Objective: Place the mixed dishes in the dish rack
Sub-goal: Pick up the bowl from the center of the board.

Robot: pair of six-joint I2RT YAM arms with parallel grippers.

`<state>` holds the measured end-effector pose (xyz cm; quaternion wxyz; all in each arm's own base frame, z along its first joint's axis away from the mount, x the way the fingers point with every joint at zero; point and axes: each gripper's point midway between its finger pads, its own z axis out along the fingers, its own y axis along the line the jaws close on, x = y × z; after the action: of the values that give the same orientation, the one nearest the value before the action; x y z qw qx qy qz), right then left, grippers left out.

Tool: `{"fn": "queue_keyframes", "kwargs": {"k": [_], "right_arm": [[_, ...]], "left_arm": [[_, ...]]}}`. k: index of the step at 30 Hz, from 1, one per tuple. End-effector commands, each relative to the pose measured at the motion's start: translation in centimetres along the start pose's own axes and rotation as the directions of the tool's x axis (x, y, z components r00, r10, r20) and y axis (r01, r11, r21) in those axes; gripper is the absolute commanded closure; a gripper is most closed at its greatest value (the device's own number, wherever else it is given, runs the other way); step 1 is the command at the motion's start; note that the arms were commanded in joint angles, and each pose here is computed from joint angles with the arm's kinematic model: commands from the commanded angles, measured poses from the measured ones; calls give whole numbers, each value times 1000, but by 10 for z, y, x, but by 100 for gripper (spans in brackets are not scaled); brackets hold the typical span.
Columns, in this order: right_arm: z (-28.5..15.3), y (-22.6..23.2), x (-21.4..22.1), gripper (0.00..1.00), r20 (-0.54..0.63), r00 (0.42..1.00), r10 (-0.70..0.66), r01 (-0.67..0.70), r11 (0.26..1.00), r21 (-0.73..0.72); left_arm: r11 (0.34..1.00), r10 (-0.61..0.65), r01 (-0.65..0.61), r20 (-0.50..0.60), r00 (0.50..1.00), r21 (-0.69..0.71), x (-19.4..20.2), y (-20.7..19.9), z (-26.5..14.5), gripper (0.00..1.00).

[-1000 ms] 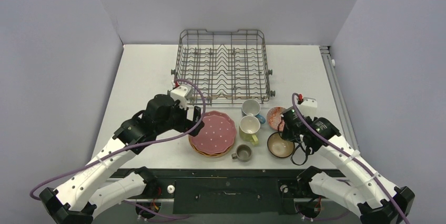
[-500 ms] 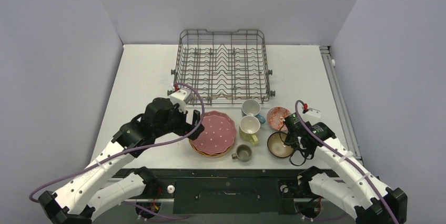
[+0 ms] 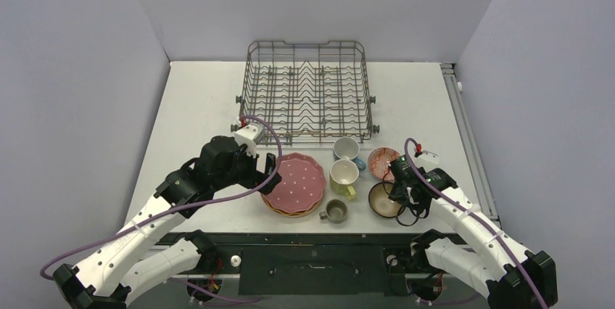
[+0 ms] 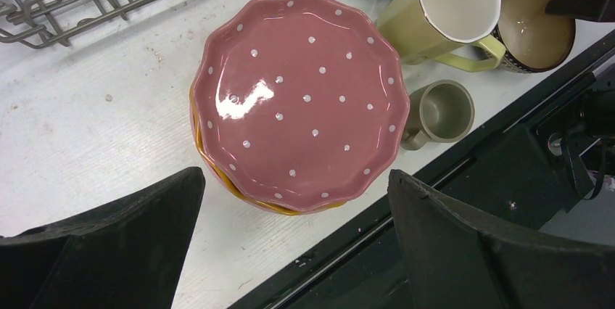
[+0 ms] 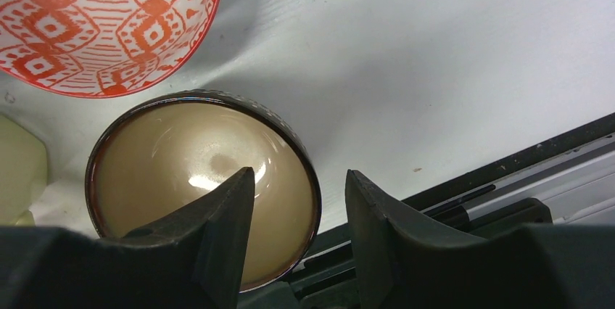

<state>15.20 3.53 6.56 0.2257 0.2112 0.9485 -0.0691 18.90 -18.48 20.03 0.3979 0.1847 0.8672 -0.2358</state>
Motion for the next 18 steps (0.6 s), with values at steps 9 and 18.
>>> {"fn": "queue_keyframes", "kwargs": {"k": [9,18], "right_arm": [[7,1,6,59,-8,998,57,-57,998,2],[17,5,17,68,-38,997,70,-70,997,-14]], "left_arm": [[1000,9,-9,45,999,16,-9,-4,-2,4],[1000,11,-12,41,999,20,-8,-4,-1,4]]}}
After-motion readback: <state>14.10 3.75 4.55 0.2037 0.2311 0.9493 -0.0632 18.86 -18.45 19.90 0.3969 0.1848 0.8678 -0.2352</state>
